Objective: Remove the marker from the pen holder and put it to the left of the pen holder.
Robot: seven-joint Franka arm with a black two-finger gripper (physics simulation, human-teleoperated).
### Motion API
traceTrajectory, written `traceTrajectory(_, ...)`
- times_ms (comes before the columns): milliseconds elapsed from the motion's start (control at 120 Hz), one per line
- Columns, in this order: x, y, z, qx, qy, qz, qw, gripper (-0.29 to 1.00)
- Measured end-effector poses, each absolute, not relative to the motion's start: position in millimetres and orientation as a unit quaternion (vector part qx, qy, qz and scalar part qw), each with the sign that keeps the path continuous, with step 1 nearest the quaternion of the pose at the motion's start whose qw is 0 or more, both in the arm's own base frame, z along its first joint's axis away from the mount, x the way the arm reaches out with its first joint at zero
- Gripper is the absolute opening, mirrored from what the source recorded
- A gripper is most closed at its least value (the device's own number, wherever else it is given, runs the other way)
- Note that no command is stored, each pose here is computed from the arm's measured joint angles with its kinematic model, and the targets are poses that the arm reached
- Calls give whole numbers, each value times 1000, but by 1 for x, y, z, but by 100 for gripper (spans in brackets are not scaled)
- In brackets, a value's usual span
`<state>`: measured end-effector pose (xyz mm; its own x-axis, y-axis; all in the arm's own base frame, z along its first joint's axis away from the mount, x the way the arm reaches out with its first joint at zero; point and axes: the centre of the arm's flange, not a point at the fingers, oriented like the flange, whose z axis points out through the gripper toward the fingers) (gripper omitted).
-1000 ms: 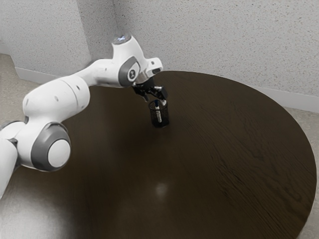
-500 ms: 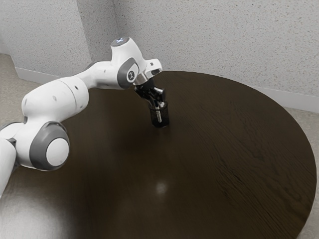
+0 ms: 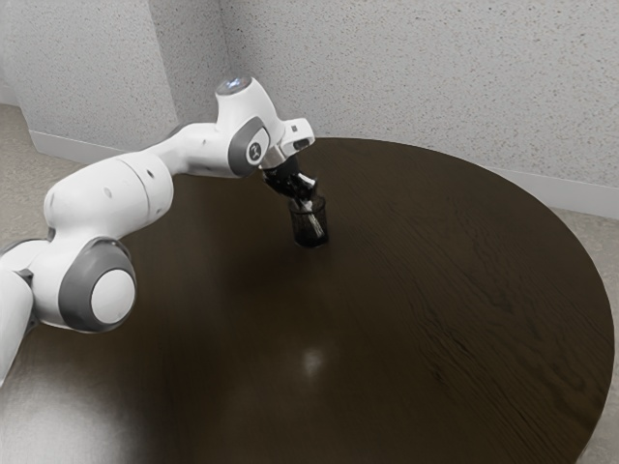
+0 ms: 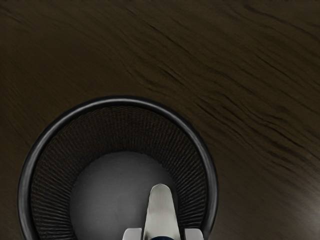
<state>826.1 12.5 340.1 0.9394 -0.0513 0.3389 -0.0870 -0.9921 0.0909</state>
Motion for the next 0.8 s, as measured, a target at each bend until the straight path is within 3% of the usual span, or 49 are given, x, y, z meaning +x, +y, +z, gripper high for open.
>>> traceTrajectory(242, 824, 12, 382, 980, -43, 194, 26, -5)
traceTrajectory(475, 802, 13, 480, 976, -52, 210, -11, -6)
traceTrajectory(633, 785, 49, 477, 987, -37, 146, -59, -7)
traceTrajectory(800, 765, 72, 454, 998, -22, 36, -51, -7)
